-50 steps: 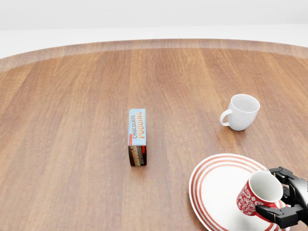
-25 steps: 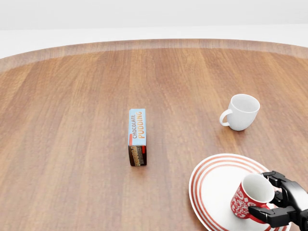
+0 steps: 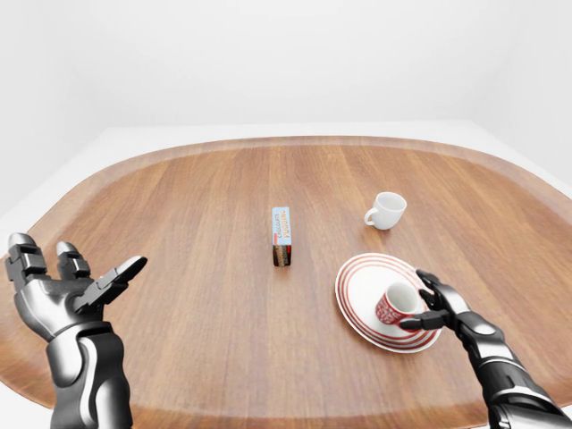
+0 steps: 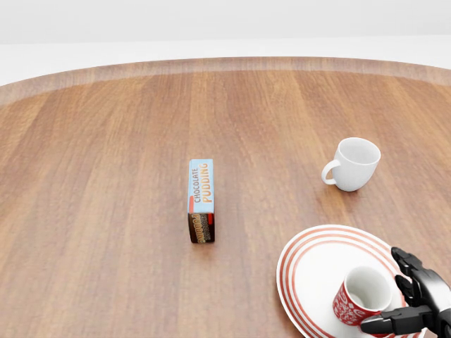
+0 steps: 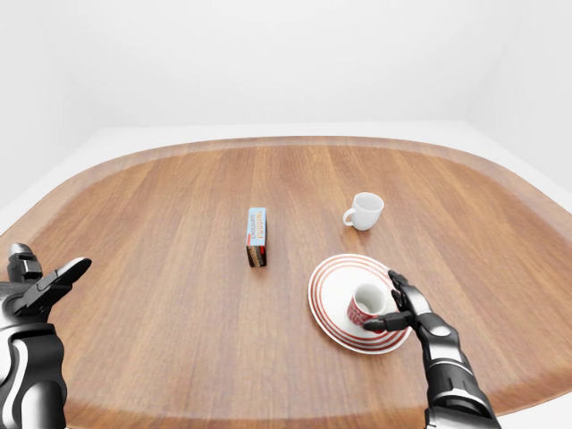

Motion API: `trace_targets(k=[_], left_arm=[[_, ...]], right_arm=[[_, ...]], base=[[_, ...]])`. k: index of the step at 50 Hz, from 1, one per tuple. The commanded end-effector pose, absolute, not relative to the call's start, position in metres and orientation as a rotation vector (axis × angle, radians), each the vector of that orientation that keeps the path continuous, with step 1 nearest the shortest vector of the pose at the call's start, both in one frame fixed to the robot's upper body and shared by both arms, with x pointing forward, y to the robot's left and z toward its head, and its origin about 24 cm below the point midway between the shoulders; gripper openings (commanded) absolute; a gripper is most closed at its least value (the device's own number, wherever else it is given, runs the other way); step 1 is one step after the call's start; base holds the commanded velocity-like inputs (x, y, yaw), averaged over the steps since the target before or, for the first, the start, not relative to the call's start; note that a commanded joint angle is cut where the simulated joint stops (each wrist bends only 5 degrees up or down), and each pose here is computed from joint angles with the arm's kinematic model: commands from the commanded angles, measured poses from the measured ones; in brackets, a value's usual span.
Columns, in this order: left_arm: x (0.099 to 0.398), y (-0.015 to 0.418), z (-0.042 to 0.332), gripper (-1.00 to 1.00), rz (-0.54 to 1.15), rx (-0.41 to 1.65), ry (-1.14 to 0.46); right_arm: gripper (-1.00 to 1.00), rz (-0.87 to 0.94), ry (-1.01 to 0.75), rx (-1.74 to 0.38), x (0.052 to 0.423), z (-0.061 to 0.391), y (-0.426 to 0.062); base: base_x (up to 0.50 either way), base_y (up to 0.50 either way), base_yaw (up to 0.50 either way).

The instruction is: Pick up the red mug and put it on the plate

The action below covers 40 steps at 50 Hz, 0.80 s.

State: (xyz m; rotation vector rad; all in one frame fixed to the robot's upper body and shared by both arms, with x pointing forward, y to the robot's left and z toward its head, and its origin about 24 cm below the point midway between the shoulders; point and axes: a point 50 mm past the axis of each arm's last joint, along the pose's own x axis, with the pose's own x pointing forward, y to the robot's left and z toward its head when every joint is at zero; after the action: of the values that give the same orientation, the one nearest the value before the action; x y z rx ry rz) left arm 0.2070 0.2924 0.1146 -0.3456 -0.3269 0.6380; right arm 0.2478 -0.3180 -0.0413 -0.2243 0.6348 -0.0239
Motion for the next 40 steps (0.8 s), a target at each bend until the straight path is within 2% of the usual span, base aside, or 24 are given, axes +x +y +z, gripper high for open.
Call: trace_targets(k=[1, 8, 11, 15, 20, 25, 29, 40], left_arm=[[0.206, 0.292, 0.115, 1.0, 0.638, -0.345, -0.326], [0.206, 0.292, 0.115, 1.0, 0.639, -0.345, -0.326], [0.207, 0.292, 0.114, 1.0, 0.638, -0.345, -0.326], [0.207, 0.292, 0.114, 1.0, 0.638, -0.344, -0.326], [0.207, 0.292, 0.114, 1.0, 0.638, -0.344, -0.325], [0.207, 0.292, 0.114, 1.0, 0.637, -0.344, -0.325], [0.207, 0.292, 0.114, 1.0, 0.638, -0.345, -0.325], [0.208, 0.292, 0.113, 1.0, 0.637, -0.345, -0.325]], right_arm=[[1.0, -0.032, 0.617, -0.218, 0.249, -0.038, -0.32], [1.0, -0.029, 0.604, -0.218, 0.249, -0.036, -0.321], [1.0, -0.019, 0.535, -0.237, 0.252, -0.024, -0.321], [1.0, 0.004, 0.34, -0.29, 0.256, 0.012, -0.319], [1.0, -0.007, 0.225, -0.308, 0.247, 0.056, -0.317], [1.0, 0.027, 0.028, -0.402, 0.237, 0.102, -0.303], [1.0, 0.049, -0.05, -0.453, 0.23, 0.121, -0.293], [1.0, 0.046, -0.043, -0.455, 0.231, 0.119, -0.293]], base=[[0.0, 0.0, 0.0], [0.0, 0.0, 0.0], [0.0, 0.0, 0.0], [0.0, 0.0, 0.0], [0.0, 0.0, 0.0], [0.0, 0.0, 0.0], [0.0, 0.0, 0.0], [0.0, 0.0, 0.0]])
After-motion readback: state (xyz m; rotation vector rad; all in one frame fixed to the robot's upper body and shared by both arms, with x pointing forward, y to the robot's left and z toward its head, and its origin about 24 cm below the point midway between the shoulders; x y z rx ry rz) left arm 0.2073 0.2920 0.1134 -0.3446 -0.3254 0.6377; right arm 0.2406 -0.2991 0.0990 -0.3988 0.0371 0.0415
